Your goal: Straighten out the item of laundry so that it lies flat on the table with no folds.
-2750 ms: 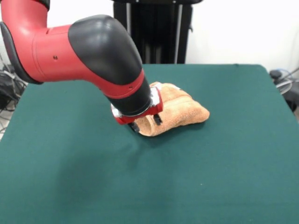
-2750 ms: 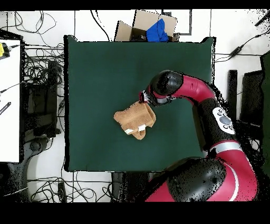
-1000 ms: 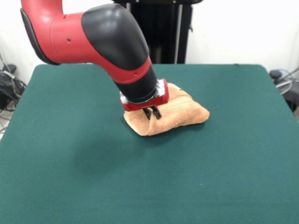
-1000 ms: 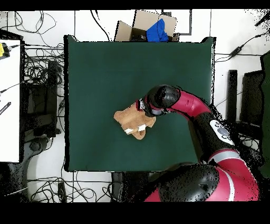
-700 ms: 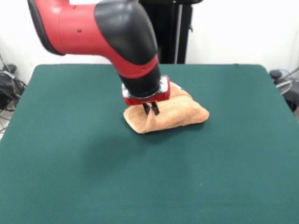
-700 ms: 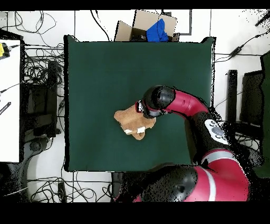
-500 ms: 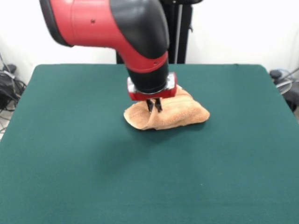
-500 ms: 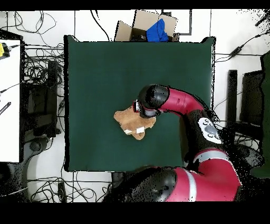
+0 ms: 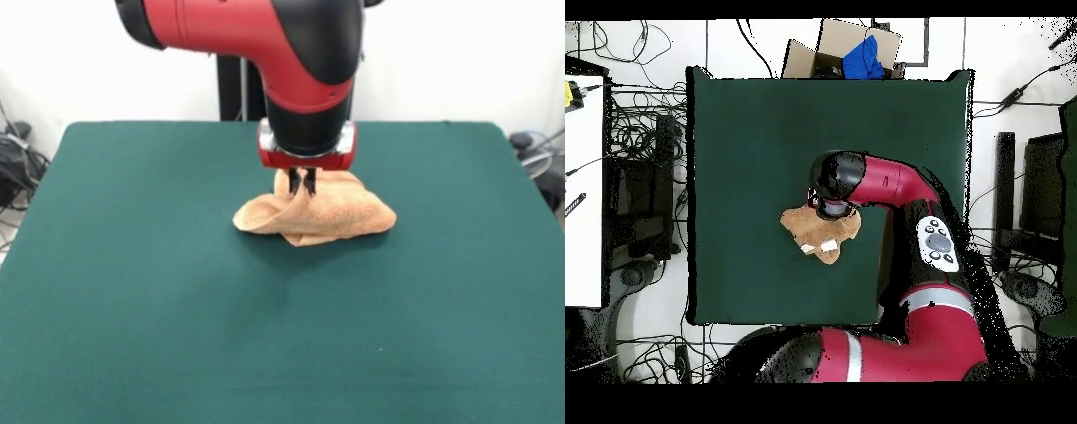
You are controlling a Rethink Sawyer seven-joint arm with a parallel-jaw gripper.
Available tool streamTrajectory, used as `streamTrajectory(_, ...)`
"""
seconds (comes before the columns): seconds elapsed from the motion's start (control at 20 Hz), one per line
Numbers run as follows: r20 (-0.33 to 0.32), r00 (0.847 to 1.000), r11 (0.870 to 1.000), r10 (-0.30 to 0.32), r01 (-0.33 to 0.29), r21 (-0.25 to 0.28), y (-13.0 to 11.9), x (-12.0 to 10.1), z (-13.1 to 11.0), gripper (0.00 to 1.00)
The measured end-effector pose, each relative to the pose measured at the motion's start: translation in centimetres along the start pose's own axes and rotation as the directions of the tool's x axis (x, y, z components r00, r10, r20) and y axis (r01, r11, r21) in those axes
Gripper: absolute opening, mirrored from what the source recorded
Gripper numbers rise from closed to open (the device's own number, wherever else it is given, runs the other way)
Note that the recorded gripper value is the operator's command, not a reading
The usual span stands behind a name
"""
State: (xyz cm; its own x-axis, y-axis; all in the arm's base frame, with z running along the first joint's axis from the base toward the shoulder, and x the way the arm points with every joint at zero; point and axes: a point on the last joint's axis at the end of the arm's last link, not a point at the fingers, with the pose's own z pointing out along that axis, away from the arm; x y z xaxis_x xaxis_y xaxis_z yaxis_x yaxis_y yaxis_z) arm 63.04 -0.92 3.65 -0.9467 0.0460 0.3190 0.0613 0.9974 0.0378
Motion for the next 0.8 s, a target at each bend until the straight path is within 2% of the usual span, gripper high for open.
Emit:
streamTrajectory(0.2, -0.028, 0.998, 0.999, 0.051, -0.051, 0.017, 0.0, 0.3, -1.8, 0.00)
streamTrajectory(0.35, -0.033, 0.997, 0.997, 0.067, -0.066, 0.028, -0.2, 0.3, -2.7, 0.00)
streamTrajectory(0.55, -0.023, 0.996, 0.995, 0.083, -0.082, 0.052, -0.9, 0.2, -4.2, 0.00)
streamTrajectory(0.8, 0.009, 0.994, 0.990, 0.105, -0.106, 0.090, -1.9, -0.1, -7.3, 0.00)
